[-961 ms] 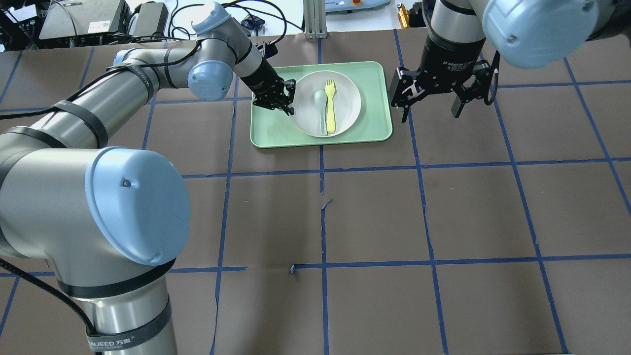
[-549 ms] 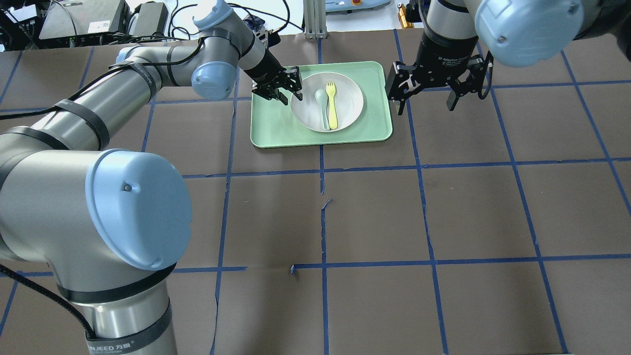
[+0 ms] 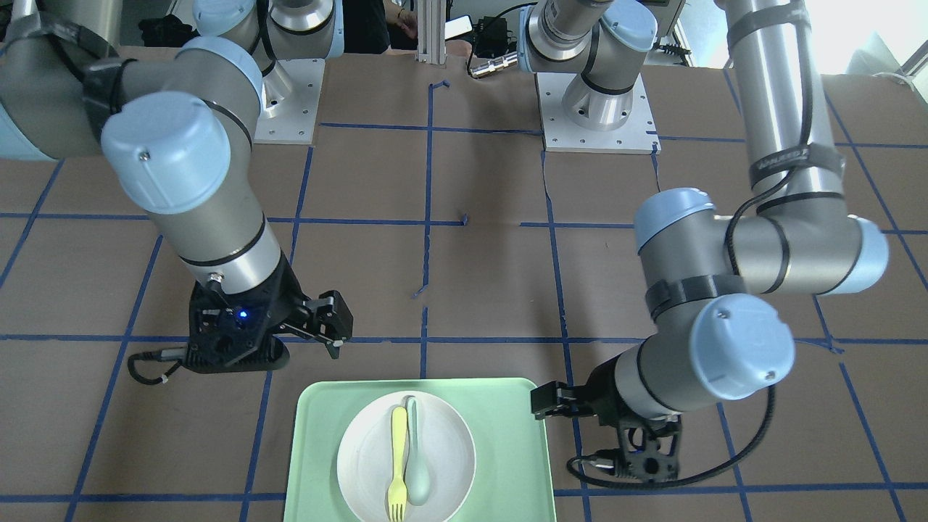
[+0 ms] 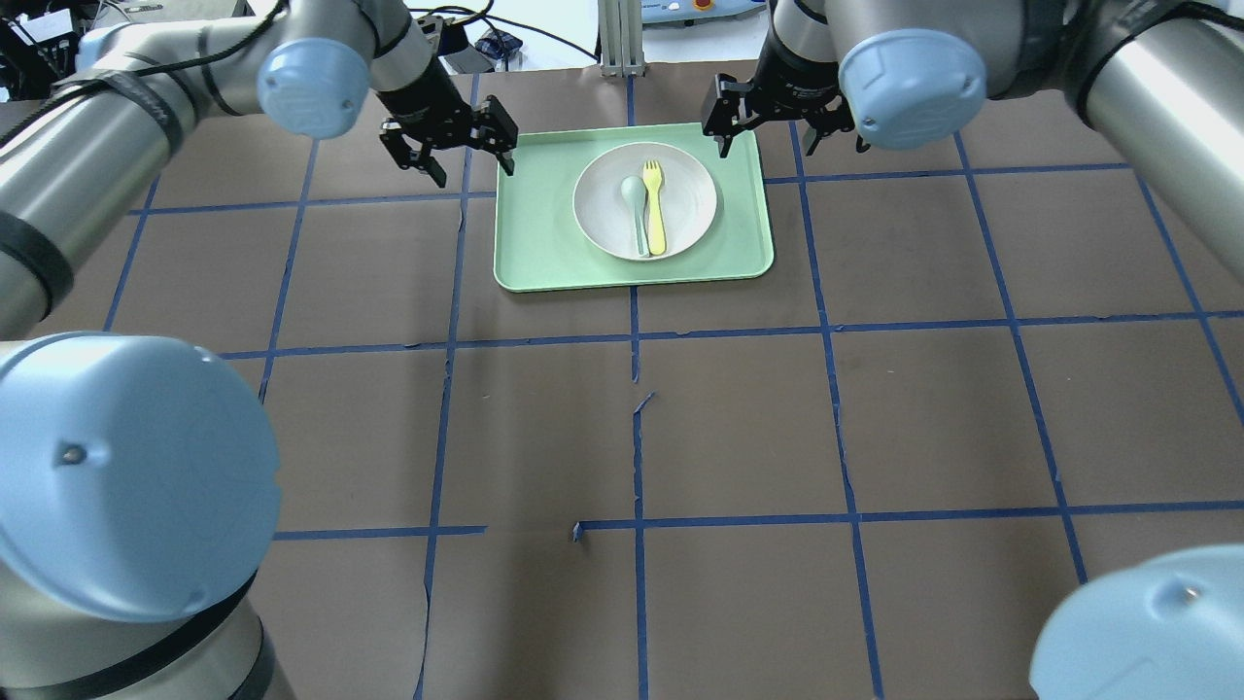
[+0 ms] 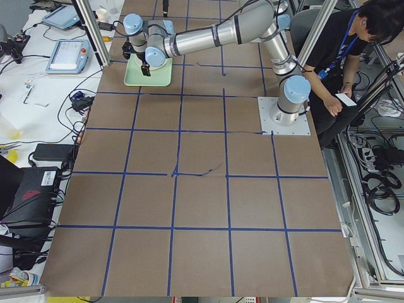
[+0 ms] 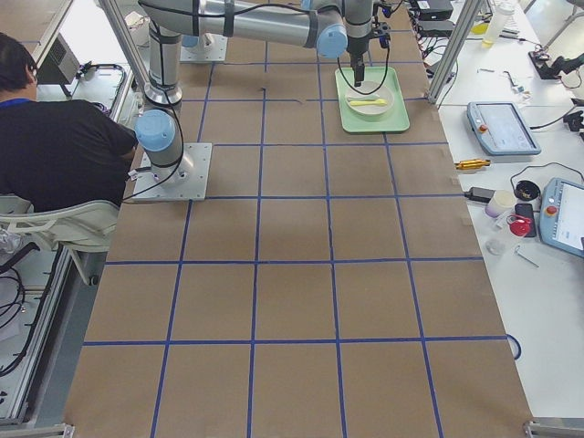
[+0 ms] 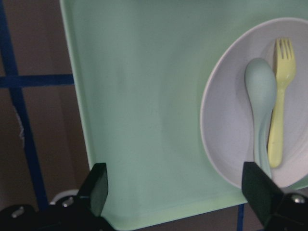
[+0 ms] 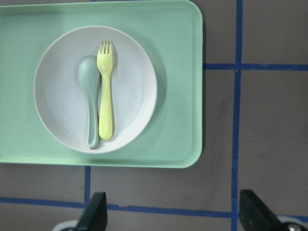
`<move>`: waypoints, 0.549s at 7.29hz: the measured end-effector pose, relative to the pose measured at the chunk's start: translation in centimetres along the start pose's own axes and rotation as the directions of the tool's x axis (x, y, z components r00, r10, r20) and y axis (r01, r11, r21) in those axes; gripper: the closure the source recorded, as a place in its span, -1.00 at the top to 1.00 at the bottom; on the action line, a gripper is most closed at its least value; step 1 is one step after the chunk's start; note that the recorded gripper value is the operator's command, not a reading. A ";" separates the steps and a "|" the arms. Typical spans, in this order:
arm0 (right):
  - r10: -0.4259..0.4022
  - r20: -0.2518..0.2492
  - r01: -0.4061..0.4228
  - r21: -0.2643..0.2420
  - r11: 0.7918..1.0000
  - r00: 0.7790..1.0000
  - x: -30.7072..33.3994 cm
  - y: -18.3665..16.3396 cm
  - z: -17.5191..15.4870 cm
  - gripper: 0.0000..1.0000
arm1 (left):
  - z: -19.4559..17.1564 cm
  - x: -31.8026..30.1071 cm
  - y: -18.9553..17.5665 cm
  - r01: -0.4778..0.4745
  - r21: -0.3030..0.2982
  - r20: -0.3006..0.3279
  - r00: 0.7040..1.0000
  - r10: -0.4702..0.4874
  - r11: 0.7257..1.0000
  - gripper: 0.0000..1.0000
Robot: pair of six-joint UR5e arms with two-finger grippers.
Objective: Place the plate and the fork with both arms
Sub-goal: 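Lift the left gripper away while the right gripper moves over the plate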
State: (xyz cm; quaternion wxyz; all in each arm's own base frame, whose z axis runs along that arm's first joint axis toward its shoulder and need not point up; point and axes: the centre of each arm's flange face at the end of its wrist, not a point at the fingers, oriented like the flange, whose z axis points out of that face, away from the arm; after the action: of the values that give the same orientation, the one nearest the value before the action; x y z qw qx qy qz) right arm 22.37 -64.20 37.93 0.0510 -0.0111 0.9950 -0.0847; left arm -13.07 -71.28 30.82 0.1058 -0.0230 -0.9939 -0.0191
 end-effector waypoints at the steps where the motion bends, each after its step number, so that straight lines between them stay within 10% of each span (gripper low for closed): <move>1: 0.020 0.012 -0.020 0.001 1.000 1.000 -2.0 -1.8 3.1 -0.07 | -2.8 -2.7 1.7 -0.012 -0.016 0.039 0.999 0.013 1.000 1.00; 4: 0.033 0.029 -0.033 0.000 0.999 0.999 -5.4 -5.0 11.5 -0.19 | -5.6 -4.9 5.5 -0.022 -0.039 0.132 0.991 0.027 0.999 1.00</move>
State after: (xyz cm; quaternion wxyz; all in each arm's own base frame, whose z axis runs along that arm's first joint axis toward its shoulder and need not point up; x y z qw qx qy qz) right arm 29.03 -70.92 28.07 0.0668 0.0042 0.9942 -0.0839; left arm -6.79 -66.22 35.48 0.0393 -0.0385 -0.9979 -0.0350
